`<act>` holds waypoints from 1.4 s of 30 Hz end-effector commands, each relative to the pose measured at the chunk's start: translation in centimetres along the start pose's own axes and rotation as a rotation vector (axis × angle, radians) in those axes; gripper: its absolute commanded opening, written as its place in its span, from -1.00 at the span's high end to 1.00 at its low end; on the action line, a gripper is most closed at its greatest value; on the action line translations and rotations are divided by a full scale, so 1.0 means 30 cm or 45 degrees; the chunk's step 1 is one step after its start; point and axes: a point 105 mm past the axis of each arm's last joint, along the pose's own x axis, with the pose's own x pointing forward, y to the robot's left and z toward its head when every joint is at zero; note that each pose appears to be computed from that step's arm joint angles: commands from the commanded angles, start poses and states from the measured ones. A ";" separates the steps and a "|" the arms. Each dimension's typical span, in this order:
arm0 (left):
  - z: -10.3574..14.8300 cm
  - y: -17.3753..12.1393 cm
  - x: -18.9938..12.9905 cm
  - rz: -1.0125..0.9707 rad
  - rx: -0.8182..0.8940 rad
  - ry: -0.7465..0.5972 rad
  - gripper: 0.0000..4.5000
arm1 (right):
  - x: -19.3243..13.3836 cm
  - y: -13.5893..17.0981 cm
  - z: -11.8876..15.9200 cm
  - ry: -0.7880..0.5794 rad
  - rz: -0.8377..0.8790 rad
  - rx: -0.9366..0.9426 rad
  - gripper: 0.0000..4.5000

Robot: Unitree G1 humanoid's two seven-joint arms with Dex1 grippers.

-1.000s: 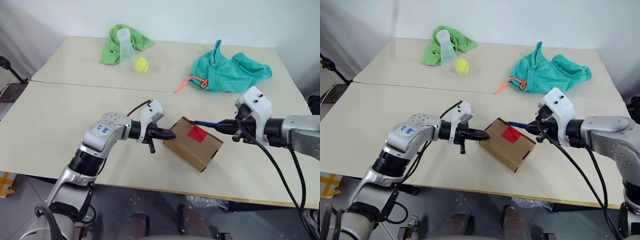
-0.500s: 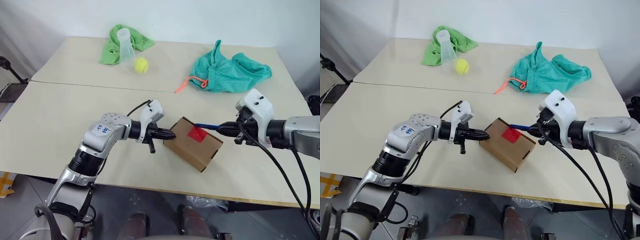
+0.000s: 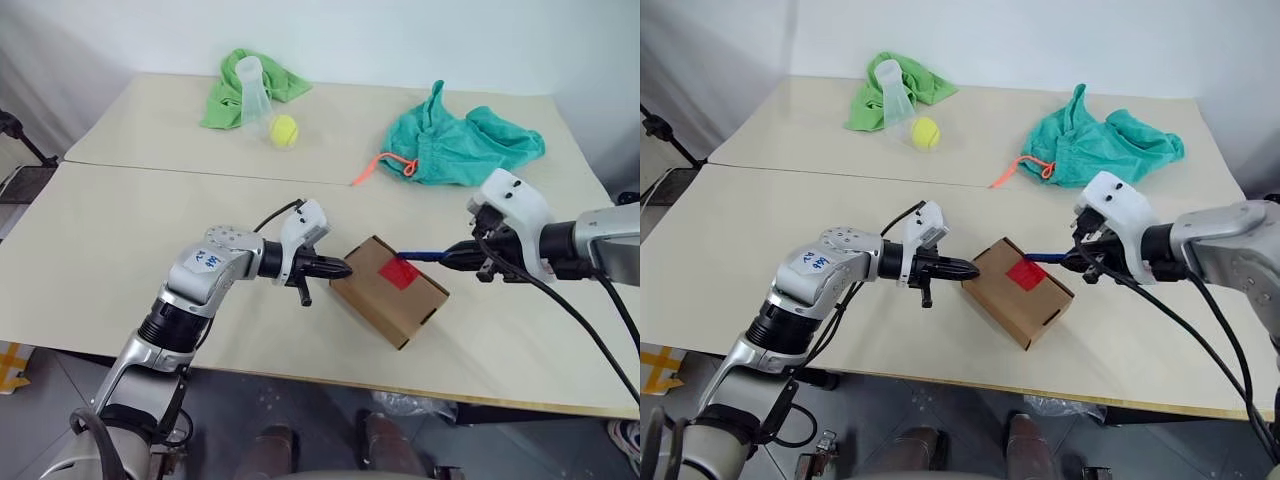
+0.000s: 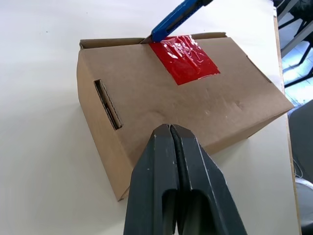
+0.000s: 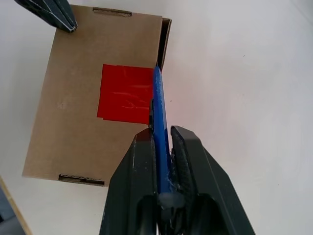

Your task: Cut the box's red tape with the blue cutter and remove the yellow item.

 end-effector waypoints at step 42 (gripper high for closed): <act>-0.134 0.011 0.124 0.140 0.003 0.423 0.98 | -0.071 0.008 -0.065 0.450 0.081 0.073 0.92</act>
